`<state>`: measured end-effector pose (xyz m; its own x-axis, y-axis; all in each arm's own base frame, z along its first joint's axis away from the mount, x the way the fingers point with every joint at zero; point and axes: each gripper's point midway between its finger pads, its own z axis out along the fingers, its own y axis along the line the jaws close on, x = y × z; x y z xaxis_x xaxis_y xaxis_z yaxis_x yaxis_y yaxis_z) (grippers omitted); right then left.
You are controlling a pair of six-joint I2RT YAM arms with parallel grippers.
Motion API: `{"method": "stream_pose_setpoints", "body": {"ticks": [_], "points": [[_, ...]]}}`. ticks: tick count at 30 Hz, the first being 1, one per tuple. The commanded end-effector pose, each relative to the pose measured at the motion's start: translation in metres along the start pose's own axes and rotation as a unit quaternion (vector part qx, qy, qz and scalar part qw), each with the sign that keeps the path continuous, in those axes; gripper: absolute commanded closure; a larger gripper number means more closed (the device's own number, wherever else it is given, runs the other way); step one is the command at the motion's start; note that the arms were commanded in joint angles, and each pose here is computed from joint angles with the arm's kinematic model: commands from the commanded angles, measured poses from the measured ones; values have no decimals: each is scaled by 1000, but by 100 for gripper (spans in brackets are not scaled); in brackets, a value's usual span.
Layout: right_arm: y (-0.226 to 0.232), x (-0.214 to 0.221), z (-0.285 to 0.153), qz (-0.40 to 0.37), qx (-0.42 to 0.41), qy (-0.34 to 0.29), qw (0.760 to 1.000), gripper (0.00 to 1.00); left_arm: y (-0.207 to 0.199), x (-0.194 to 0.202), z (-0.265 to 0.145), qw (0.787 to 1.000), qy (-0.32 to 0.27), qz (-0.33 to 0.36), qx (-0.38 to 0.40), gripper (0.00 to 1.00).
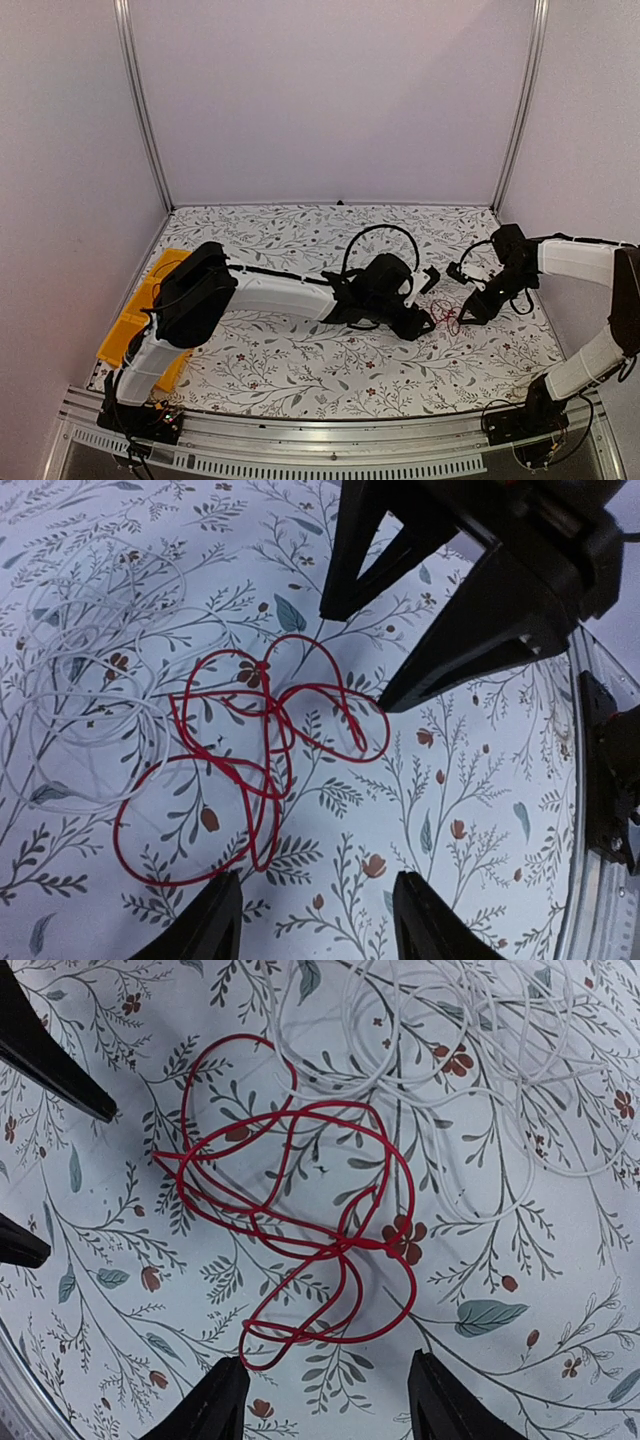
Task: Untangle the cables
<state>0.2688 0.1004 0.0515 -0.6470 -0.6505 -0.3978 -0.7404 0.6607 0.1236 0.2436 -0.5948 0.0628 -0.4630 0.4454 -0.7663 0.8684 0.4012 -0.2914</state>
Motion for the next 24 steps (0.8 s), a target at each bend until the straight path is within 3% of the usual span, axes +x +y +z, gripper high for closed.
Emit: {"method": "stream_pose_setpoints", "body": {"ticks": [1, 10, 13, 20, 24], "points": [[-1, 9, -3, 4, 15, 20, 1000, 42, 3, 5, 16, 999, 16, -27, 23, 47], [2, 7, 15, 19, -20, 19, 999, 43, 18, 13, 29, 998, 27, -49, 13, 59], [1, 5, 20, 29, -29, 19, 999, 47, 25, 17, 32, 998, 26, -59, 13, 64], [8, -2, 19, 35, -53, 4, 998, 71, 31, 16, 37, 996, 14, -79, 29, 70], [10, -9, 16, 35, -58, -13, 998, 93, 34, 8, 38, 996, -5, -77, 34, 80]]}}
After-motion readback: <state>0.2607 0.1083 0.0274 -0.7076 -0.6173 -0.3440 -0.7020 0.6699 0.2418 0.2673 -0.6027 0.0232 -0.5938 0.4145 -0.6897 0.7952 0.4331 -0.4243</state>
